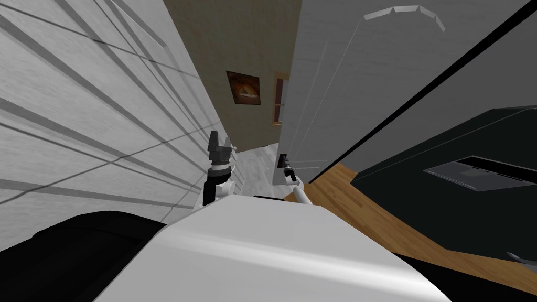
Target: Push the door open
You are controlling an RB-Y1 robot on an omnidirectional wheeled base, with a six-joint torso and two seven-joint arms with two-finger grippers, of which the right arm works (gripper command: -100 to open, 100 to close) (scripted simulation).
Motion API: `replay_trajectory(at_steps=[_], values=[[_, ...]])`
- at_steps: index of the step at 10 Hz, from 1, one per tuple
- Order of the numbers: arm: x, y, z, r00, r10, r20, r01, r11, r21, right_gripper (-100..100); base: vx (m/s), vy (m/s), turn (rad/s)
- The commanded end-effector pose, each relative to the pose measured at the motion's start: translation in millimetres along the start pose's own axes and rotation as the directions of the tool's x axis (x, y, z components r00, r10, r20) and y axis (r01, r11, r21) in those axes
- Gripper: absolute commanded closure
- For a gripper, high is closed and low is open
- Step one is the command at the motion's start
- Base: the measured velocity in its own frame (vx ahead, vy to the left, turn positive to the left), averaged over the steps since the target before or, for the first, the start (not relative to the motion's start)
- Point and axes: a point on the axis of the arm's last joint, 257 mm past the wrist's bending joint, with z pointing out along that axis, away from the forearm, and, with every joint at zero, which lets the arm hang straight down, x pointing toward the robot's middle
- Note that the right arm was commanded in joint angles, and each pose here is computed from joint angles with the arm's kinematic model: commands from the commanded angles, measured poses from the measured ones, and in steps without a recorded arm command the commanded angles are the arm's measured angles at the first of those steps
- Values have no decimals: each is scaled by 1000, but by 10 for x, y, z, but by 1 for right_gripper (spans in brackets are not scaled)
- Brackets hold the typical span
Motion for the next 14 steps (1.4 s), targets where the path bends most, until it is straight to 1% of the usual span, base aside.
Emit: replay_trajectory(at_steps=[1,5,6,10,11,14], values=[[-7,-32,-13,1000,0,1,0,1000,7,100,-39,-6,1],[-7,-32,-13,1000,0,1,0,1000,7,100,-14,-3,1],[-71,-44,-8,1000,-9,12,9,1000,7,100,61,10,-23],[-221,-11,31,999,-24,43,24,1000,-5,100,124,23,-21],[-221,-11,31,999,-24,43,24,1000,-5,100,92,23,-10],[-324,14,61,997,-32,70,33,999,-14,100,107,21,-21]])
